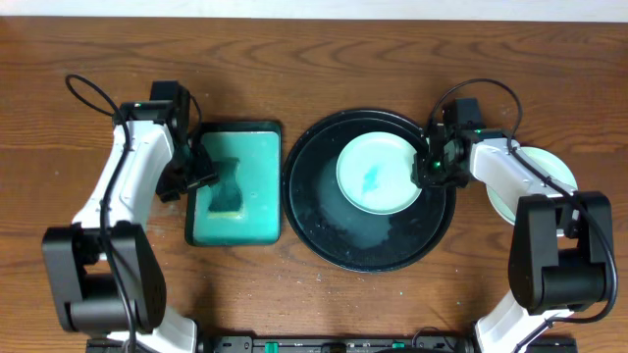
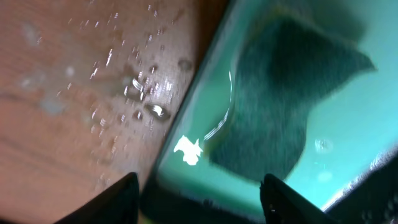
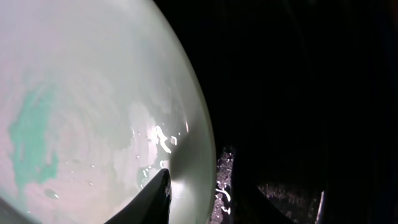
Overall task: Clean dirty plates on tray and stack at the side
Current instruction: 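Grasp the green sponge on the teal tray with the left gripper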
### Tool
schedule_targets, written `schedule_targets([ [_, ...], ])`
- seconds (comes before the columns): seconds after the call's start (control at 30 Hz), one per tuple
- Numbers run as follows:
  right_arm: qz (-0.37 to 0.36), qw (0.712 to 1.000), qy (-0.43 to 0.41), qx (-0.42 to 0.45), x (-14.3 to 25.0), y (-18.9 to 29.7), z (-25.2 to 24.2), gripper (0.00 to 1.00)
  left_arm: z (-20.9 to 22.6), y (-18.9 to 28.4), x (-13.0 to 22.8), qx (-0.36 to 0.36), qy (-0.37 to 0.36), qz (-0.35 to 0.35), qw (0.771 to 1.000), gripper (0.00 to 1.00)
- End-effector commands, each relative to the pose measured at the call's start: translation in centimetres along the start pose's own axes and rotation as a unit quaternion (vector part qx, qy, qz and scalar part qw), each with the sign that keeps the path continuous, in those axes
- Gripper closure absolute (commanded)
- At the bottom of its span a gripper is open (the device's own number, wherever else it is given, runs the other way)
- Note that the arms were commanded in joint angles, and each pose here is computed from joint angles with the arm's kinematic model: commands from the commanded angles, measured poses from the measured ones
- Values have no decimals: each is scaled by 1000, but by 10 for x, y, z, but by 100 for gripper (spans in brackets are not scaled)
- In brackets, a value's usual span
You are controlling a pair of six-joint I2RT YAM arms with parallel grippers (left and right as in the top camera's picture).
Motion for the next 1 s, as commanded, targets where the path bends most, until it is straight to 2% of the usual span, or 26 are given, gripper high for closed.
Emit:
schedule_targets([
  [0.0,-6,1000,15,-16,-3,-2,3,70,-18,-27,9,65,-29,62,996,46],
  [0.07,-6,1000,15,-15,-4,-2,3,70,-30,-31,10,95,-53,73,991,49],
  [0.23,-6,1000,15,-16,-3,-2,3,70,-36,-34,9,88,-70,60,992,50],
  [0.43,-5,1000,14,-16,-3,-2,3,73,-21,-46,2,18,-55,30,998,50],
  [0.63,-7,1000,10,-15,-4,-1,0,76,-33,-77,13,60,-60,51,995,65],
  [0.67,-7,1000,8,-14,-4,-1,-1,77,-34,-80,14,60,-61,51,995,71],
  [0.7,-7,1000,5,-14,-3,0,-4,78,-34,-80,15,59,-62,52,995,86],
  [0.73,-7,1000,2,-13,-3,0,-5,79,-33,-80,15,58,-61,53,995,93],
  [0.87,-9,1000,-12,-11,-3,3,-15,80,-33,-71,16,56,-61,57,995,92],
  [0.97,-15,999,3,-50,-4,4,-9,80,-33,-53,15,57,-61,52,995,93],
])
Point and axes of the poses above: each gripper's point midway between its finger pads, its own y axis back along the fingers, its own z axis along the line the jaws close on, x = y × z, the point moved 4 cm from there along y, back along the fingers, and after that the axes turned 6 degrees about y, right-handed, at the moved point
